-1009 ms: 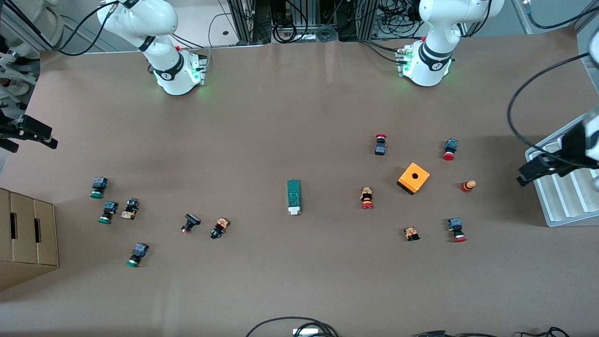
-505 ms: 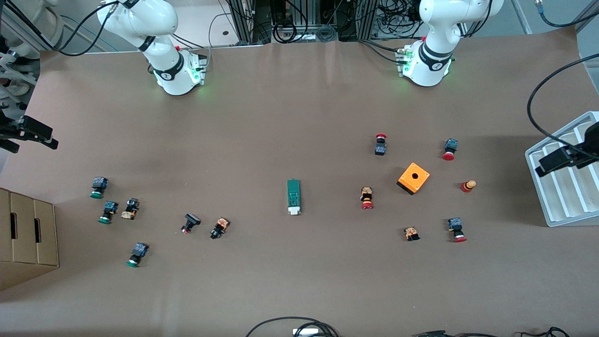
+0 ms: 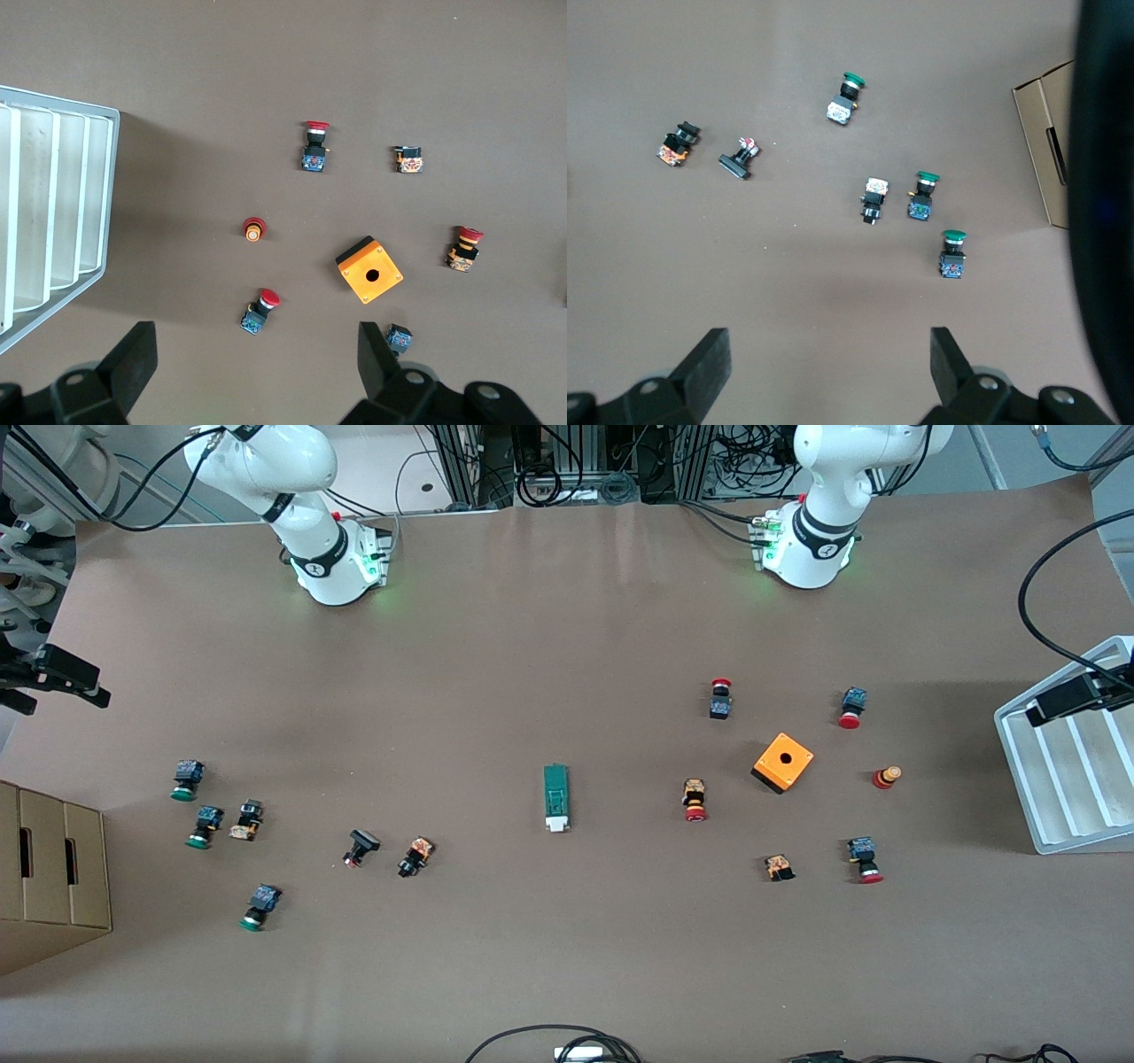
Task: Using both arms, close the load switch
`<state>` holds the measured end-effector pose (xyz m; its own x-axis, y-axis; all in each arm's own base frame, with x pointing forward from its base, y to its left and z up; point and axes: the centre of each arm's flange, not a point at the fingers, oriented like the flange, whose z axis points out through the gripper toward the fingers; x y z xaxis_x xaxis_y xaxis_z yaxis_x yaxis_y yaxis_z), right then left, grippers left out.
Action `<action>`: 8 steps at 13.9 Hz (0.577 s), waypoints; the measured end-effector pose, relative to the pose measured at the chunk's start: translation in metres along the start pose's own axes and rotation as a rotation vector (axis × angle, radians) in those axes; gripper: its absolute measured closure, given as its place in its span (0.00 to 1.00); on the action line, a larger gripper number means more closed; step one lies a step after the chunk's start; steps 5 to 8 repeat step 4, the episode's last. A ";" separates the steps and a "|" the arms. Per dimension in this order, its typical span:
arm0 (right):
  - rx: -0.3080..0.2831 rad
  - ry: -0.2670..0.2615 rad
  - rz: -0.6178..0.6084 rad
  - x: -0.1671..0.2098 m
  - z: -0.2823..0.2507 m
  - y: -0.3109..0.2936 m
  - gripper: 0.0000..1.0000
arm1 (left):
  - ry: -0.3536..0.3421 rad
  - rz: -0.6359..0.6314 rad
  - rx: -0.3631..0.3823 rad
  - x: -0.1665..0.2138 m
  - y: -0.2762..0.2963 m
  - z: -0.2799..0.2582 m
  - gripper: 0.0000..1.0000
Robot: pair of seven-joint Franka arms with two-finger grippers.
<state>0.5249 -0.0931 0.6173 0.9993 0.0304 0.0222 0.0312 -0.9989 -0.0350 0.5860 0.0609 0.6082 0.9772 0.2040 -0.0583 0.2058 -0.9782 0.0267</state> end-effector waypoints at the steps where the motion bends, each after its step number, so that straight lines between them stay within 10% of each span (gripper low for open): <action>1: 0.000 0.000 0.000 0.000 0.000 0.000 0.00 | -0.005 -0.004 0.001 0.002 0.000 0.003 0.00; 8: 0.000 -0.001 0.000 0.000 0.000 0.000 0.00 | -0.010 -0.009 0.001 0.003 0.000 0.005 0.00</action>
